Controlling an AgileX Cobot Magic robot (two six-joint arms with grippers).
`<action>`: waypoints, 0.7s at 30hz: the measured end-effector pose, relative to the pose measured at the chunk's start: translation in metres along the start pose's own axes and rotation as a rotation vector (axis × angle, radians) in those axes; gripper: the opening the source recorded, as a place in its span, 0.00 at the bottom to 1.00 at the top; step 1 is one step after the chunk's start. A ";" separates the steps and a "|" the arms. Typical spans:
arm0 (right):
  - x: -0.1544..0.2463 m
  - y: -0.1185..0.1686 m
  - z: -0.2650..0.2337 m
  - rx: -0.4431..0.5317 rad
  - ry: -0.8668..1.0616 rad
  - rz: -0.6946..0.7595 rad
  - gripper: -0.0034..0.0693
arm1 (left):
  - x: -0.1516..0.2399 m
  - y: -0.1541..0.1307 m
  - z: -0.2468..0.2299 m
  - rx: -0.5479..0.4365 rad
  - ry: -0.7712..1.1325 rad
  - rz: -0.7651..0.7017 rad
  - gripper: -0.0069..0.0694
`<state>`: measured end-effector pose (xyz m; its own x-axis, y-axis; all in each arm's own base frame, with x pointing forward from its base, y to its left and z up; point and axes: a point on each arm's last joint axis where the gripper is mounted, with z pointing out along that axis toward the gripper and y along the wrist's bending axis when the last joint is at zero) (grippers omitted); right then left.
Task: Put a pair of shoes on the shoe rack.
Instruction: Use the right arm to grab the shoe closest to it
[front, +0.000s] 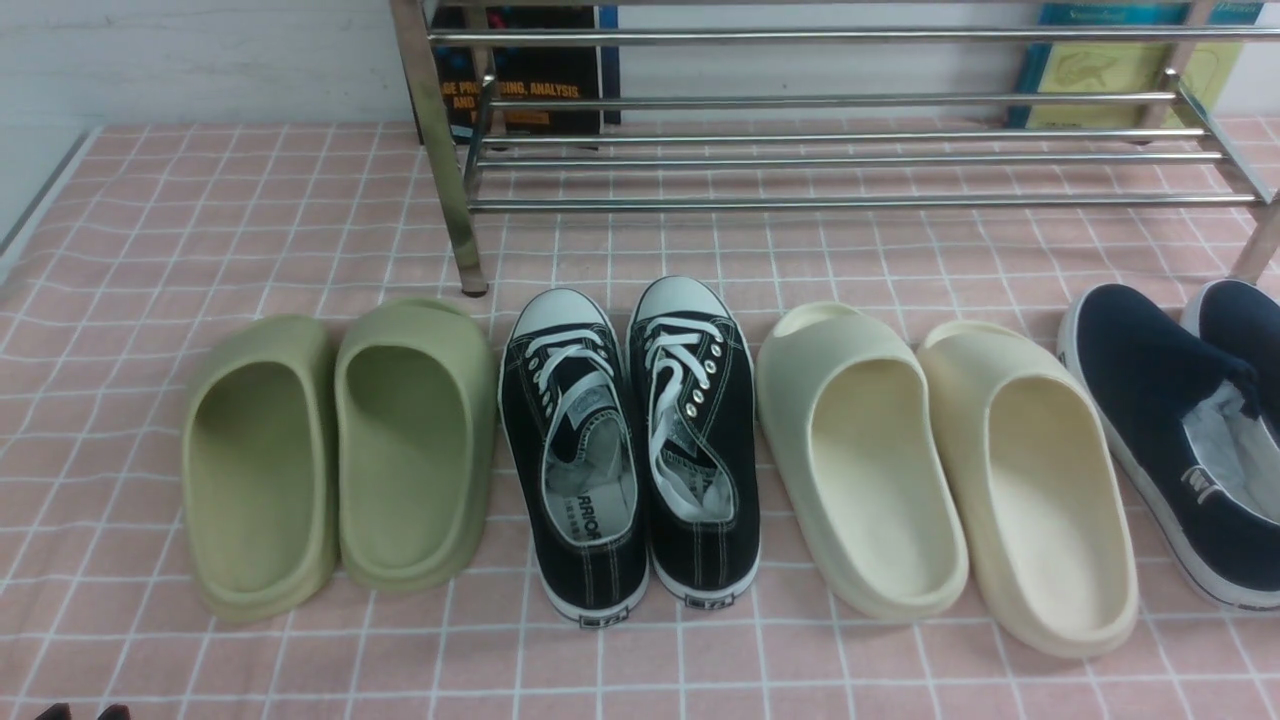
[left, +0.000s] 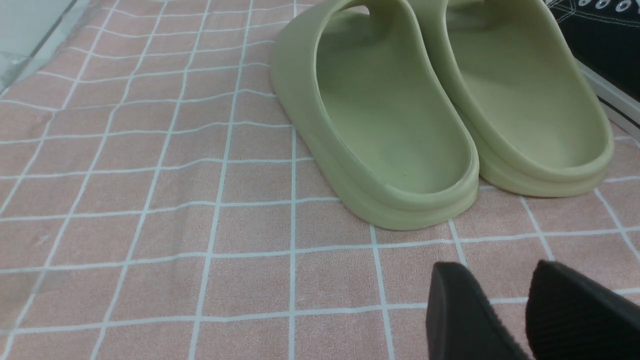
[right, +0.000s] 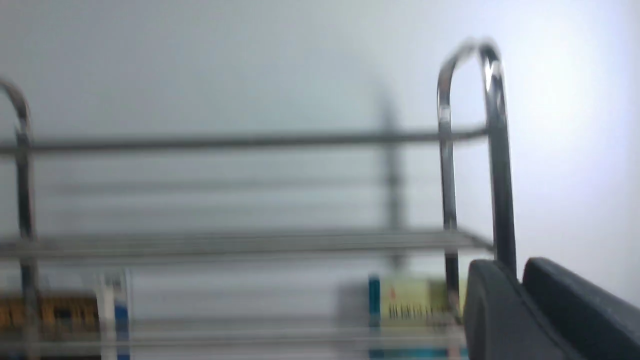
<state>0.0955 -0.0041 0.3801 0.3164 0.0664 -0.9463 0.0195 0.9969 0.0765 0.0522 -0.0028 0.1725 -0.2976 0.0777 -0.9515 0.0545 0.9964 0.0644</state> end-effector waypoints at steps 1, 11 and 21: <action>0.007 0.000 0.008 0.001 0.068 -0.005 0.18 | 0.000 0.000 0.000 0.000 0.000 0.000 0.40; 0.152 -0.002 0.073 -0.009 1.185 0.008 0.19 | 0.000 0.000 0.000 0.000 0.000 0.000 0.40; 0.176 0.000 0.136 -0.047 1.466 0.003 0.48 | 0.000 0.000 0.000 0.000 0.000 0.000 0.40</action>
<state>0.2801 0.0020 0.2561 -0.9101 0.0225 -0.4137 -0.0189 0.9952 0.0959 0.0522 -0.0028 0.1725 -0.2976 0.0777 -0.9515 0.0545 0.9964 0.0644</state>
